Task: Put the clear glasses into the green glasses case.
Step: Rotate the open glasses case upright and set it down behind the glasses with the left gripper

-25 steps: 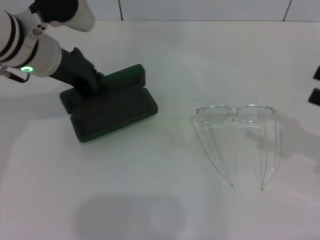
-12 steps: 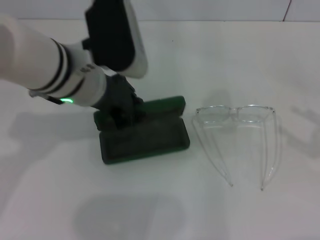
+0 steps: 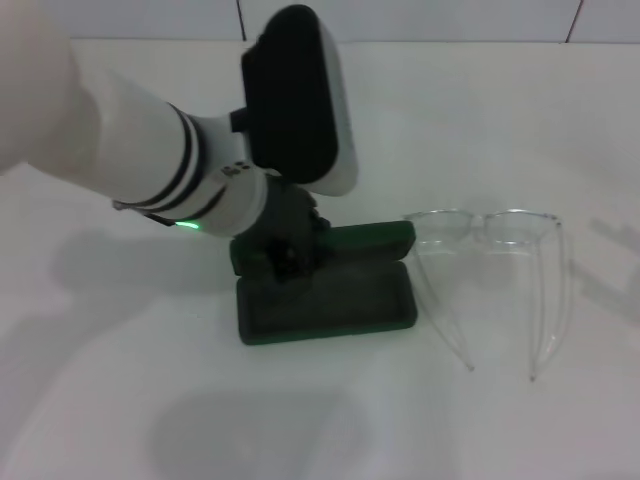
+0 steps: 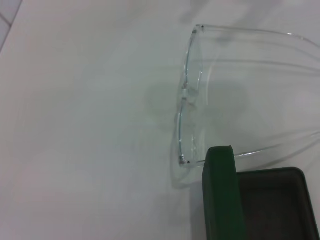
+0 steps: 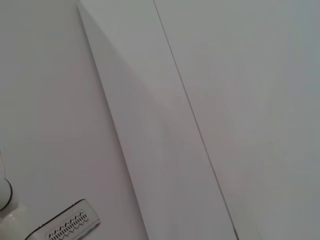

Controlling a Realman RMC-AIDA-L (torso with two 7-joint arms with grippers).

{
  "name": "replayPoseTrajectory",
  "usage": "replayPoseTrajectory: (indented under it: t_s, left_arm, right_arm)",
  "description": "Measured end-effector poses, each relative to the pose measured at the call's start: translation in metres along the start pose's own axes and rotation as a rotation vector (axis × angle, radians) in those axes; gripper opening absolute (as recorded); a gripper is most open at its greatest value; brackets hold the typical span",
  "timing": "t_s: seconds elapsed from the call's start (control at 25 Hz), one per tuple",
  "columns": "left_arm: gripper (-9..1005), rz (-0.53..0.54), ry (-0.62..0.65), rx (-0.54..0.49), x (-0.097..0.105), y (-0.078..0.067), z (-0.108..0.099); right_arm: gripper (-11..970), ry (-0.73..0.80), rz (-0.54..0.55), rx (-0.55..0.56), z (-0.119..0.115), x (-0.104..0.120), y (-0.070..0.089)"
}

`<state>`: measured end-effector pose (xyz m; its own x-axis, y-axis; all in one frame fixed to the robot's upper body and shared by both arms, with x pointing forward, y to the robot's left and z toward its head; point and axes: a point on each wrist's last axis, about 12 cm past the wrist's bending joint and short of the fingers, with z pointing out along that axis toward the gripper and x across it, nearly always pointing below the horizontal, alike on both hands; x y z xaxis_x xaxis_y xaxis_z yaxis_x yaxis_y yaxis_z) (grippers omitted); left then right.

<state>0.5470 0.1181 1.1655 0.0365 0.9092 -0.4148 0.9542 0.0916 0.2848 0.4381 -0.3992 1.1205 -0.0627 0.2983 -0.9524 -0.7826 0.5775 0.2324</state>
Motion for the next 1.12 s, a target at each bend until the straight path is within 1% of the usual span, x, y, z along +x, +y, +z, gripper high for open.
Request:
replayPoseTrajectory:
  t_s: [0.16,0.32,0.44,0.8,1.12]
  left_arm:
    - [242,0.019,-0.039,-0.002,-0.011,-0.003,0.003]
    - [247,0.042,-0.074,-0.008,-0.022,-0.002,0.004]
    - [250,0.054,-0.082,-0.02,-0.026,0.0,0.007]
    - [261,0.083,-0.071,-0.022,-0.036,0.006,0.023]
    - [271,0.105,-0.112,-0.049,-0.043,0.006,0.024]
  right_arm:
    - [739,-0.001,-0.005,0.0,0.0,0.001,0.0]
    - [739,-0.003,-0.008,0.001,0.001,0.001,0.0]
    - [739,-0.002,-0.012,0.002,0.001,0.001,0.0]
    - [739,-0.011,-0.006,0.015,-0.002,0.006,0.001]
    - [738,-0.013,-0.008,0.024,-0.004,0.007,0.002]
